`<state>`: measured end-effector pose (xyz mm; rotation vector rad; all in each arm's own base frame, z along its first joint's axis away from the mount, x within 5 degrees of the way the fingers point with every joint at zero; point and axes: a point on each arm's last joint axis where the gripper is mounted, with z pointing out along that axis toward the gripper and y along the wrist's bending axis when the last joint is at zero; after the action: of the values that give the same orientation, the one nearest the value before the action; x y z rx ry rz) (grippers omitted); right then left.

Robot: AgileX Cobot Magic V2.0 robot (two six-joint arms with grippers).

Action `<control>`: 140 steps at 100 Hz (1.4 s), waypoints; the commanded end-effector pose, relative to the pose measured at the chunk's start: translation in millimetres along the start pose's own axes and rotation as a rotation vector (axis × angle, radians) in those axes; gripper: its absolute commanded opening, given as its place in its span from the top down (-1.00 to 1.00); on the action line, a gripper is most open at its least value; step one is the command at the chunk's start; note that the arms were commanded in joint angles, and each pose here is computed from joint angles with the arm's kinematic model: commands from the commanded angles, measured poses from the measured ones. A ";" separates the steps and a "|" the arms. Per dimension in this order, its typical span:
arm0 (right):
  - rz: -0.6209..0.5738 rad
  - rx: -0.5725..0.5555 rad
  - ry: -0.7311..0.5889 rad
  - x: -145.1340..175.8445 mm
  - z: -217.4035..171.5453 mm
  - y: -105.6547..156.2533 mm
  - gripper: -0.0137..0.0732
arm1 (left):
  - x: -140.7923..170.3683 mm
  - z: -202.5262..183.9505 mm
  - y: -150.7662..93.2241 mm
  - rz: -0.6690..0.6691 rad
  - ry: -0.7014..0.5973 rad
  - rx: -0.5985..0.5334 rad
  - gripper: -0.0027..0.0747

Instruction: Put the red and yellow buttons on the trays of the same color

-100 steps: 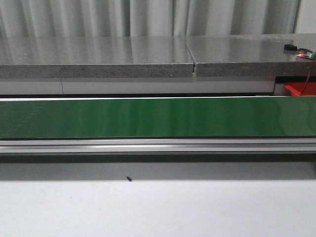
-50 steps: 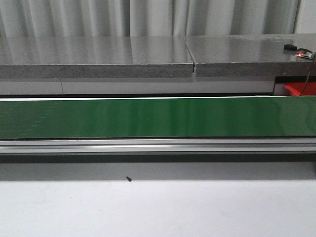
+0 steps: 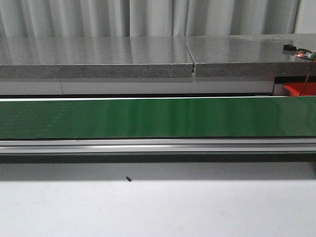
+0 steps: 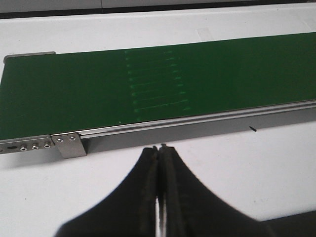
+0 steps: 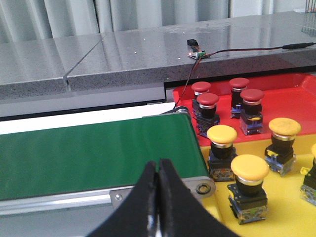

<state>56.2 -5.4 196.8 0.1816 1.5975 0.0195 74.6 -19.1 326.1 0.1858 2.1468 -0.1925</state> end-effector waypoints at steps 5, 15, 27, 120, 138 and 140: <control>-0.056 -0.009 -0.153 -14.4 -3.0 1.3 0.84 | -11.5 -3.6 -1.7 -0.009 -0.080 0.014 0.98; -0.074 -0.012 -0.189 -17.4 -3.5 1.7 0.84 | -11.5 -3.6 -1.7 -0.009 -0.080 0.014 0.98; -0.076 -0.012 -0.187 -17.2 -3.5 1.7 0.84 | -11.5 -3.6 -1.7 -0.009 -0.080 0.014 0.98; -0.069 -0.012 -0.188 -17.6 -3.5 1.7 0.84 | -11.1 -3.5 1.1 0.019 -0.076 -0.017 0.98; -0.069 -0.012 -0.188 -17.6 -3.5 1.7 0.84 | -12.7 1.3 7.2 0.022 -0.283 -0.077 0.98; -0.069 -0.012 -0.188 -17.6 -3.5 1.7 0.84 | -13.9 1.1 7.9 0.029 -0.334 -0.085 0.98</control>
<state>56.4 -6.1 201.1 0.1387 1.5331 -0.0283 78.8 -14.1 321.4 0.1645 2.0501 -0.1202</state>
